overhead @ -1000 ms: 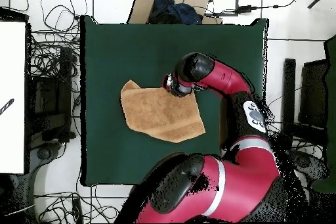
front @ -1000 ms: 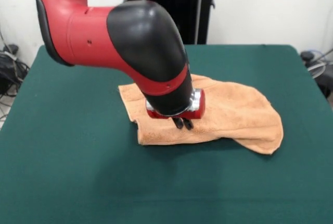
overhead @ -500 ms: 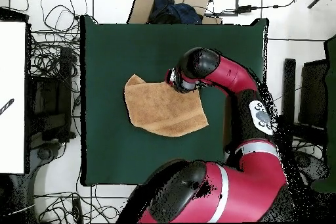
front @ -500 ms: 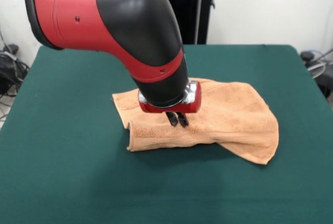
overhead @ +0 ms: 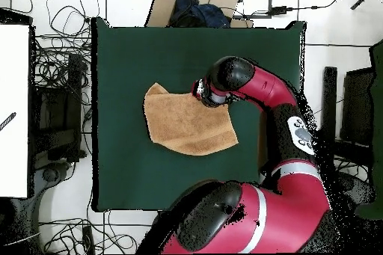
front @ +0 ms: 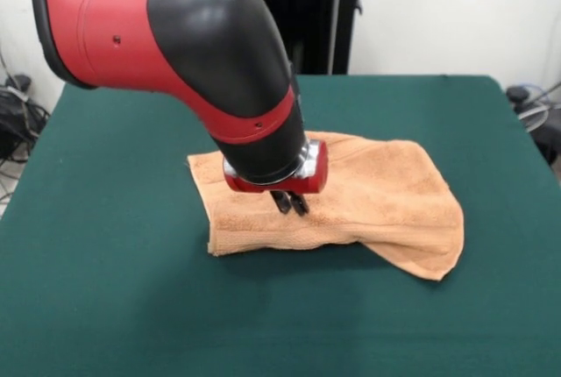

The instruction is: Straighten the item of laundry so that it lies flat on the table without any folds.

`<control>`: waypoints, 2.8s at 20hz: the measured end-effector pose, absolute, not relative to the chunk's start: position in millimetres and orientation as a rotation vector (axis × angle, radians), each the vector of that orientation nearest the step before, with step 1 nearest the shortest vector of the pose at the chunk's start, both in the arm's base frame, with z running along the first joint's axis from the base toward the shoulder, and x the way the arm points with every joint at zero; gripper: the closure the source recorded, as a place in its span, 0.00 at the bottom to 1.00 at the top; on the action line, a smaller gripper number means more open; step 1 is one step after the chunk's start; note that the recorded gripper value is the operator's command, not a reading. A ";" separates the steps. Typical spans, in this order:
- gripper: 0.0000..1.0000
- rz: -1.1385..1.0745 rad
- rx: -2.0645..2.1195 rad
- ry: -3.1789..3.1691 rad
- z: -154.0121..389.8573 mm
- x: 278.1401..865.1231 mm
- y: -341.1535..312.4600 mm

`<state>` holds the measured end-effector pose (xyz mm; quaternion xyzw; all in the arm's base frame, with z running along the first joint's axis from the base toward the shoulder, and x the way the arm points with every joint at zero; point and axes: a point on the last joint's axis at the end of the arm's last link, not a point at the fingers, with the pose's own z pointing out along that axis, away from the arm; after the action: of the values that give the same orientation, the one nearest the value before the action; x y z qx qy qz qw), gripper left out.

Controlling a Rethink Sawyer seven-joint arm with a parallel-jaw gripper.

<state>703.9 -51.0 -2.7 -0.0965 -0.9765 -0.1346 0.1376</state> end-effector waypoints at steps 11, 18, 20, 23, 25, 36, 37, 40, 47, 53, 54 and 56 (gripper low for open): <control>1.00 -0.393 -0.289 -2.820 -5.4 702.2 -55.3; 1.00 -0.391 -0.288 -2.823 -3.6 702.9 -55.6; 1.00 -0.387 -0.286 -2.830 0.3 704.8 -56.1; 1.00 -0.382 -0.284 -2.840 5.7 707.4 -57.0; 1.00 -0.380 -0.283 -2.843 7.4 708.2 -57.3; 1.00 -0.370 -0.282 -2.868 22.1 714.9 -60.5; 1.00 -0.370 -0.282 -2.868 22.1 714.9 -60.5; 1.00 -0.370 -0.281 -2.868 22.1 714.9 -60.3; 1.00 -0.370 -0.280 -2.868 22.4 714.9 -59.9; 1.00 -0.368 -0.274 -2.868 26.2 715.9 -58.4; 1.00 -0.366 -0.272 -2.871 29.3 717.0 -58.0; 1.00 -0.365 -0.267 -2.874 34.0 718.8 -57.1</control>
<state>718.8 -57.1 34.0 -0.0913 -0.9812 -0.1245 0.1157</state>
